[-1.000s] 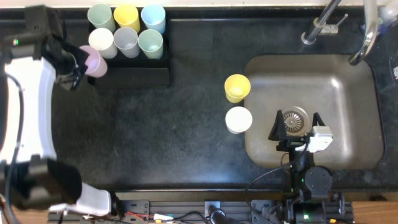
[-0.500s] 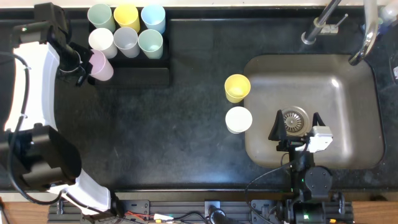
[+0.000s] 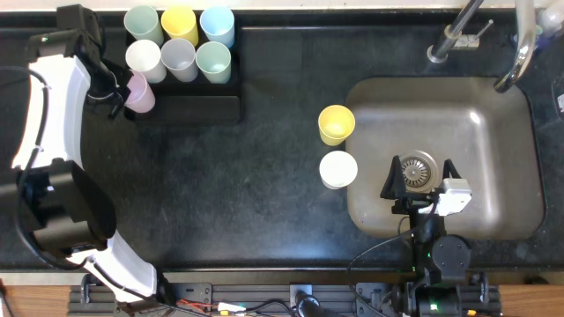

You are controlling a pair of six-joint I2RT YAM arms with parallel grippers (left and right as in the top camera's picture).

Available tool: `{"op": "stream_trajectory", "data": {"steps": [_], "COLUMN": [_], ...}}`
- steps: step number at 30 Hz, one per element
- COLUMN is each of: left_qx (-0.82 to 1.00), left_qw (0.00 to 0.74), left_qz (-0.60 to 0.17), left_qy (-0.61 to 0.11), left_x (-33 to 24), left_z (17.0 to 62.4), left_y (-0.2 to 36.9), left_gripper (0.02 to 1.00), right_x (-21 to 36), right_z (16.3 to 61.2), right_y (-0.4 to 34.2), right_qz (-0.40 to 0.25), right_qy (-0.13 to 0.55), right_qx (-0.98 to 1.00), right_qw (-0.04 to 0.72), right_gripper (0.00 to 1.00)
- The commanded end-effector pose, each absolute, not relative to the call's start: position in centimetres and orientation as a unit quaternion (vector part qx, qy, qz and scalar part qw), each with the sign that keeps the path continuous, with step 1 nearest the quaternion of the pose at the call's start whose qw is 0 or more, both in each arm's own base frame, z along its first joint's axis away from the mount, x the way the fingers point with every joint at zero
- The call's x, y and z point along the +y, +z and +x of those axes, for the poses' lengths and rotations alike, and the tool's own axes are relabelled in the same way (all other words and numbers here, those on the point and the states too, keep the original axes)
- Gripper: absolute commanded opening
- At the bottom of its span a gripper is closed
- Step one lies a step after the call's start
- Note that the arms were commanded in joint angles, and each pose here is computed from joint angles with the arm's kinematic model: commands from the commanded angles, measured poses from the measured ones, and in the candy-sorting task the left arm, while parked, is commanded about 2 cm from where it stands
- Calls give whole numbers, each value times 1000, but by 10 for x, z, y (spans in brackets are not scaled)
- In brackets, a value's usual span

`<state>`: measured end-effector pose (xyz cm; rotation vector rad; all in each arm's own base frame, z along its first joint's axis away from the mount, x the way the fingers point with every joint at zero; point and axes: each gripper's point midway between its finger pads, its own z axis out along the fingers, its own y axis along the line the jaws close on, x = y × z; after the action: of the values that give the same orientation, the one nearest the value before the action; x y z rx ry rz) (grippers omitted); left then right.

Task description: Store Cups

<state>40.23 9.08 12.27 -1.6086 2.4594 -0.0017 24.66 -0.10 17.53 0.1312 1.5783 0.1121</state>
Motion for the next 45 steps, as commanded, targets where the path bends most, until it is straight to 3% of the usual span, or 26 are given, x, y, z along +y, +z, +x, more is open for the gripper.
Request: {"op": "stream_trajectory", "data": {"steps": [1,22,23,24,27,28,34,38,45], "left_qx": [834,838,838,838,838,838,838,850,920], "left_qw": [115,108,108,108,108,108,116,158,259], "left_qz": [-539,-535,-535,-535,-535,-535,-532,-501,-274], "left_qy": [9,-14,-14,-14,-14,-14,-25,-48,-107], "left_x": [98,88,88,88,88,88,83,55,-116], "left_z": [408,409,409,409,409,409,411,415,422], "left_y": [122,96,96,96,96,96,105,143,202], "left_gripper": [36,36,93,226,862,998,996,996,998], "right_x": [-2,-2,-2,-2,-2,-2,-2,-2,-2], "right_z": [247,247,247,247,247,247,247,247,247], "right_y": [172,172,172,172,172,172,172,172,172], "right_qz": [58,58,58,58,58,58,58,58,58], "right_qy": [49,49,49,49,49,49,49,49,49], "right_qx": [708,708,708,709,708,708,708,708,708], "right_qw": [702,702,702,702,702,702,702,702,702], "right_gripper": [998,998,996,996,996,998,998,998,998]}}
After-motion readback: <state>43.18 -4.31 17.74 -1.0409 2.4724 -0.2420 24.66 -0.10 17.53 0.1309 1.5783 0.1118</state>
